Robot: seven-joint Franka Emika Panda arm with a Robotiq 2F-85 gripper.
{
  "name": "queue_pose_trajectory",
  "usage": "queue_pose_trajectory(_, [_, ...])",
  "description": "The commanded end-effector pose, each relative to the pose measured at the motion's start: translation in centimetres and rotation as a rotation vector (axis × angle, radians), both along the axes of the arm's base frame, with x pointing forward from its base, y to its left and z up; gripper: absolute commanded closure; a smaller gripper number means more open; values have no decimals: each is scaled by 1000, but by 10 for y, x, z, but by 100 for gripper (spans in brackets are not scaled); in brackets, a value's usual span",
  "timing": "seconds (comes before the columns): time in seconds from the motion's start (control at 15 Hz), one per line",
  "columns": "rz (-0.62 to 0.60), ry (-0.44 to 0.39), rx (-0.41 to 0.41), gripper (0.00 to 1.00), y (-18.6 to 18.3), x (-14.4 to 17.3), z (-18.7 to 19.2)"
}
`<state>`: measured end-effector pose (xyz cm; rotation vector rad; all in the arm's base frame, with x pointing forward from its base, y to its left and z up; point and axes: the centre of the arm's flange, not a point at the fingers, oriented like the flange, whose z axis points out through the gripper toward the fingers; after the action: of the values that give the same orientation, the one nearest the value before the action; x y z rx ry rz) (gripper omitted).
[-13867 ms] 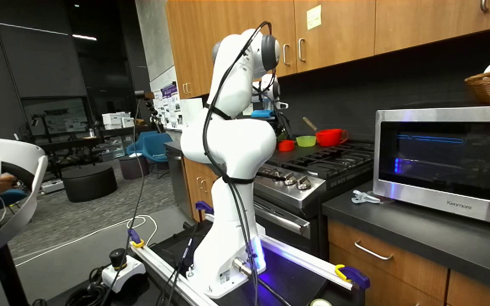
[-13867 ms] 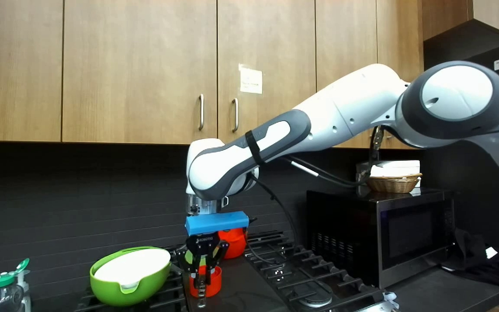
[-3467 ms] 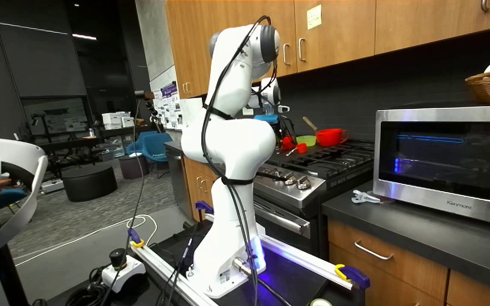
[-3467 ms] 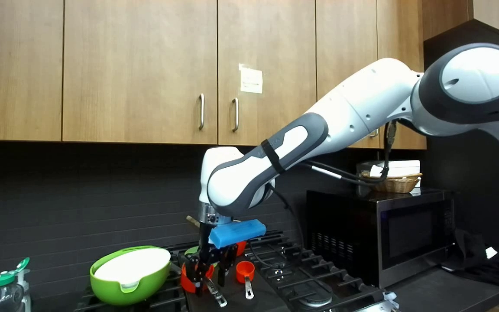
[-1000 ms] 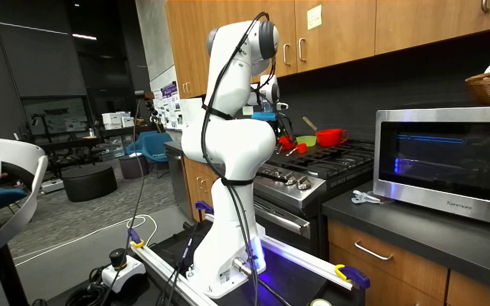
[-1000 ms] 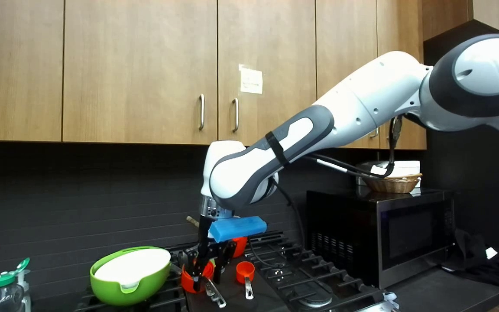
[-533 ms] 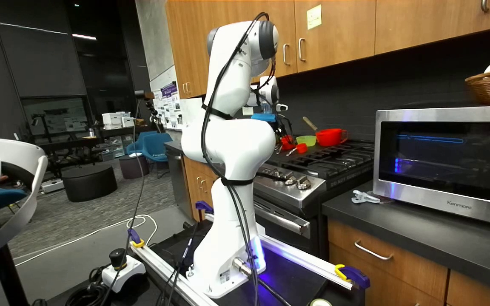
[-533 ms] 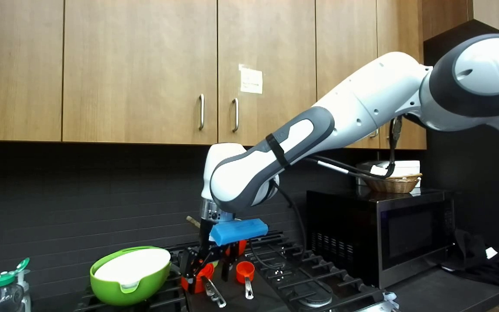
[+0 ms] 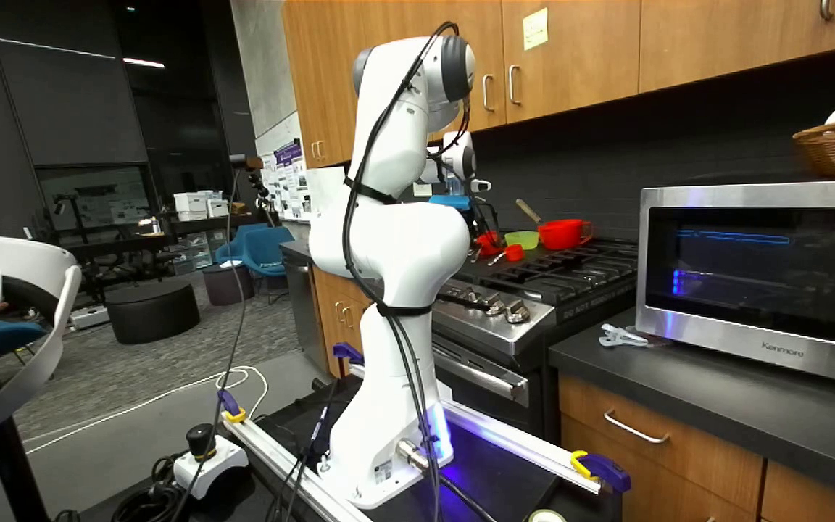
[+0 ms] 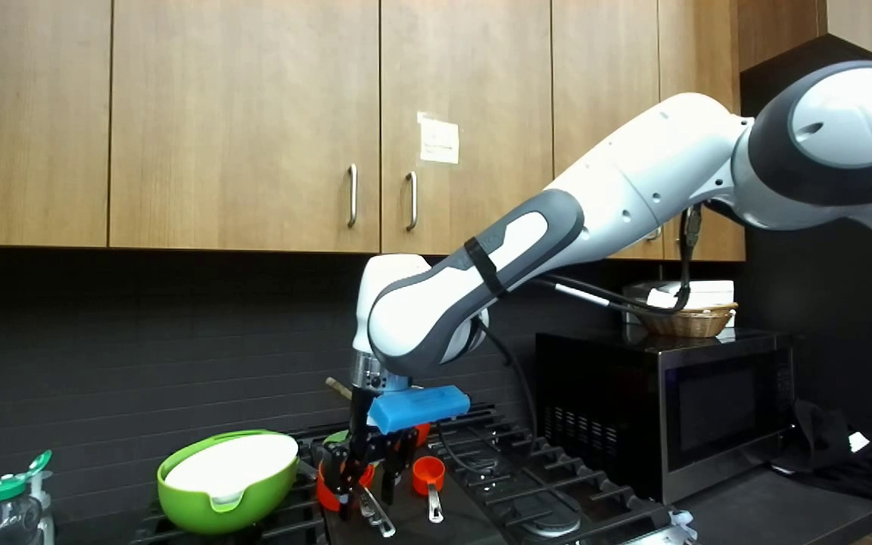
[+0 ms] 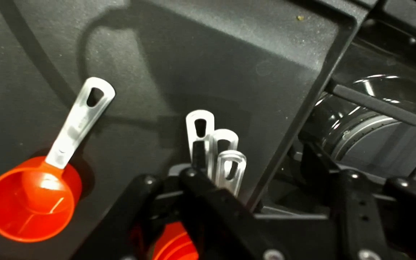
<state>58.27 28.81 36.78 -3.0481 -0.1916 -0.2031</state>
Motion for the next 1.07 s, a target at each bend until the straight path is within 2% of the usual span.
queue_pose_trajectory(0.0, [2, 4, -3, 43, -5, -5, 0])
queue_pose_trajectory(0.73, [0, -21, -16, 35, 0, -6, 6])
queue_pose_trajectory(1.0, [-6, -29, -25, 37, -2, 1, 5])
